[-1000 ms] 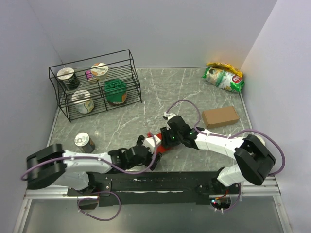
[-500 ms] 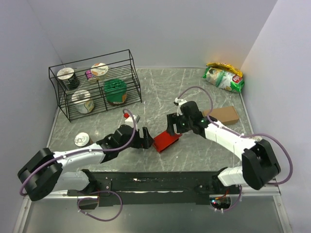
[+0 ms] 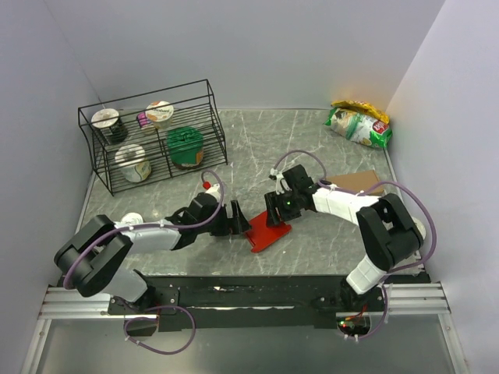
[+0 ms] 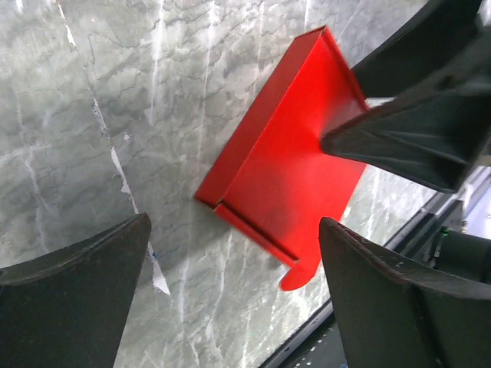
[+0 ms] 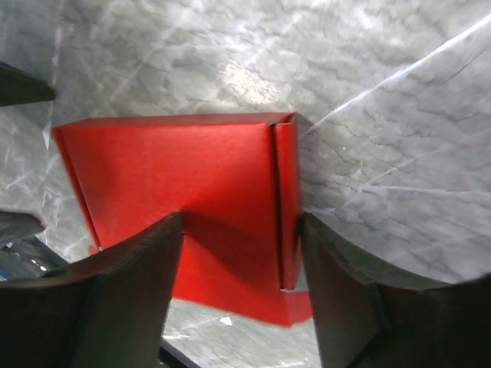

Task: Fold the paper box
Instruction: Close the paper box at the center of the board.

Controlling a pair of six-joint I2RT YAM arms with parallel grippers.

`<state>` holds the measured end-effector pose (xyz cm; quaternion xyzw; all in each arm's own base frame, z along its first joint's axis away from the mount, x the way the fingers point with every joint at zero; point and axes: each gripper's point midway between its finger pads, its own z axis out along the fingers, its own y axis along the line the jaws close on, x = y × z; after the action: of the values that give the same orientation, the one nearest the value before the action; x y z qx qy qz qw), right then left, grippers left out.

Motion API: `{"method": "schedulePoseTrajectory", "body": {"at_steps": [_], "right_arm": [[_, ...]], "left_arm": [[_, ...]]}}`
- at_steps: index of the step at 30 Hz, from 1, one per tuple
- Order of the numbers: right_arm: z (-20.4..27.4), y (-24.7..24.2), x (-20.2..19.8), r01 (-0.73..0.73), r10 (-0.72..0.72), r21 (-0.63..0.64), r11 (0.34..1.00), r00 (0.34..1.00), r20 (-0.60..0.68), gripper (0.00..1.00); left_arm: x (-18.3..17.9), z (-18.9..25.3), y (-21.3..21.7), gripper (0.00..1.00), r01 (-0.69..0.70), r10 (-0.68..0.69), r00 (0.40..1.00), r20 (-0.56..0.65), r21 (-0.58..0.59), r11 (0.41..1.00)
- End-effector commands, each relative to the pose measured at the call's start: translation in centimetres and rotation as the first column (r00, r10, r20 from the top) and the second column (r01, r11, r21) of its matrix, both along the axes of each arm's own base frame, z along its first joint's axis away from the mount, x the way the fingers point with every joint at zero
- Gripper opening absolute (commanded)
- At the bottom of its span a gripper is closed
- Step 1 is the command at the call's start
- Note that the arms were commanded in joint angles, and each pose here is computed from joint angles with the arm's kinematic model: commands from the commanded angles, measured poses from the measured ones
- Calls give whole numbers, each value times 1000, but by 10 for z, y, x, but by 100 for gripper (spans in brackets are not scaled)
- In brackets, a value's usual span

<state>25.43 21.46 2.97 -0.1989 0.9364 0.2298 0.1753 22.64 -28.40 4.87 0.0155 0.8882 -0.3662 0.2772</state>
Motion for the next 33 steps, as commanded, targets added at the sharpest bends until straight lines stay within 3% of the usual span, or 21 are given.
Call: {"method": "schedulePoseTrajectory", "body": {"at_steps": [1, 6, 7, 13, 18, 19, 26, 33], "right_arm": [[-12, 2, -11, 22, -20, 12, 1000, 996, -86, 60], [-16, 4, -17, 53, -48, 37, 998, 991, -126, 48], [-16, 4, -17, 63, -57, 40, 997, 990, -131, 39], [-18, 9, -22, 105, -86, 92, 990, 978, -190, 20], [-15, 9, -26, 131, -102, 133, 983, 974, -204, 8], [-15, 10, -27, 131, -100, 143, 981, 974, -206, 0], [-11, 11, -25, 174, -120, 216, 961, 963, -243, 0], [-1, 5, -17, 212, -131, 292, 933, 954, -271, 0]], "left_arm": [[5, 5, -3, 99, -24, 21, 999, -33, -77, 997], [5, -2, 1, 96, -32, 25, 998, -62, -117, 993], [5, -8, 2, 96, -37, 28, 997, -76, -107, 994], [2, -28, 8, 99, -72, 55, 987, -153, -105, 992], [8, -22, 26, 96, -135, 127, 986, -107, -71, 988], [9, -20, 29, 96, -143, 137, 986, -99, -67, 987], [8, 3, 54, 96, -239, 231, 970, -74, -129, 962], [8, 22, 38, 96, -130, 108, 989, -98, -258, 957]]}}
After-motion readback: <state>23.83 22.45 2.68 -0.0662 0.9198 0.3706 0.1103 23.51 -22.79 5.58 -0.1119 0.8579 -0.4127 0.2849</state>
